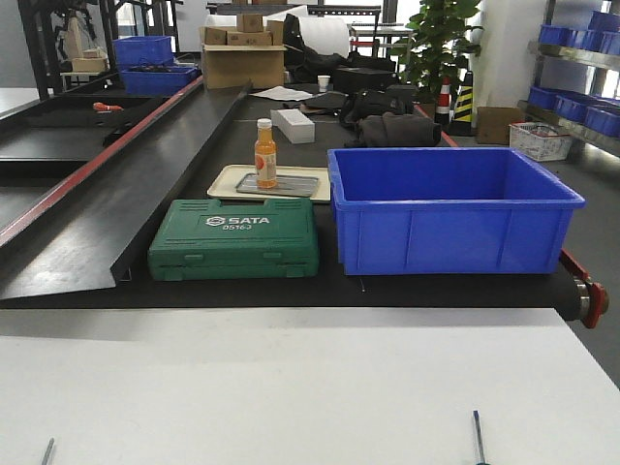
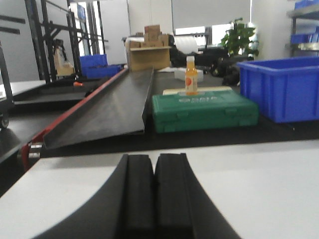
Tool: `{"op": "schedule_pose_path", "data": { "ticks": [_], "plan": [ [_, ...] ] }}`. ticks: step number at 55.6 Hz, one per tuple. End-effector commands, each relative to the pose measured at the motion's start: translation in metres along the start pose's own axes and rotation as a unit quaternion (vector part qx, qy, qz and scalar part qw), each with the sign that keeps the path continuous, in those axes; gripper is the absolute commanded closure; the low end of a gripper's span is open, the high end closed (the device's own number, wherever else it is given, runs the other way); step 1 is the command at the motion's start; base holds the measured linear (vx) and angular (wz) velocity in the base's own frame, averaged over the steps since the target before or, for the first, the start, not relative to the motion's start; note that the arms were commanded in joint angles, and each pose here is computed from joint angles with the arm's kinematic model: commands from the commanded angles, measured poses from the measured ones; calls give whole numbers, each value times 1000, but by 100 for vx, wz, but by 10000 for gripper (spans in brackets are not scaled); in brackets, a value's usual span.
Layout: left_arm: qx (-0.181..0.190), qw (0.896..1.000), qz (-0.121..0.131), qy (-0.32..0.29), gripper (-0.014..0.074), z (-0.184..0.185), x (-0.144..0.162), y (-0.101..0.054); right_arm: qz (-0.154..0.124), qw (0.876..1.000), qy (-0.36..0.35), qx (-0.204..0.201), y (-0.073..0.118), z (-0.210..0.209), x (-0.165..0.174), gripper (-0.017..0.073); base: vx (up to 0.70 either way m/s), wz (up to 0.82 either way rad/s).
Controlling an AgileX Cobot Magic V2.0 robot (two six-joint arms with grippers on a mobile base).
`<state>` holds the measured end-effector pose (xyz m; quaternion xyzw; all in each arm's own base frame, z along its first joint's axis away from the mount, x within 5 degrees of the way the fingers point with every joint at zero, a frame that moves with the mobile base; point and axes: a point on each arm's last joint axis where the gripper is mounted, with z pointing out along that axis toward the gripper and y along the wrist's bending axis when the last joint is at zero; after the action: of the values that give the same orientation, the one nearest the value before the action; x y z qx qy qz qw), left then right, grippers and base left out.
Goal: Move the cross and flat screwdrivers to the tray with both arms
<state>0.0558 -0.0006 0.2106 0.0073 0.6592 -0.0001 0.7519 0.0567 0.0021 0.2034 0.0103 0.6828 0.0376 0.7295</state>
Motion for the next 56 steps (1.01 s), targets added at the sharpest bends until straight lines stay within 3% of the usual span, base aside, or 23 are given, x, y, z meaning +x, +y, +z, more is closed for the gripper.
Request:
{"op": "schedule_pose_path", "data": {
  "ticks": [1, 5, 17, 25, 31, 43, 49, 56],
  "plan": [
    [2, 994, -32, -103, 591, -3, -31, 0, -15, 995, -100, -5, 2, -3, -28, 567, 0, 0],
    [4, 991, -48, -123, 591, -5, -47, 1, -18, 992, -123, -5, 4, -8, -53, 567, 0, 0],
    [4, 992, -38, -118, 591, 11, -120, 1, -72, 991, -111, 5, 10, 5, -155, 567, 0, 0],
    [3, 995, -40, -91, 591, 56, -166, 2, -63, 996, -60, 5, 12, 54, -194, 567, 0, 0],
    [1, 998, -41, -41, 591, 93, -170, 2, -46, 999, -10, 3, 12, 91, -197, 567, 0, 0],
    [-1, 999, -38, 38, 574, 135, -146, 1, -24, 997, 75, 4, 11, 133, -170, 565, 0, 0],
    [-1, 997, -38, 64, 514, 148, -135, 1, -24, 995, 94, 5, 10, 141, -163, 536, 0, 0],
    [-2, 996, -41, 84, 396, 156, -126, 1, -26, 994, 106, 5, 10, 147, -158, 418, 0, 0]
  ]
}}
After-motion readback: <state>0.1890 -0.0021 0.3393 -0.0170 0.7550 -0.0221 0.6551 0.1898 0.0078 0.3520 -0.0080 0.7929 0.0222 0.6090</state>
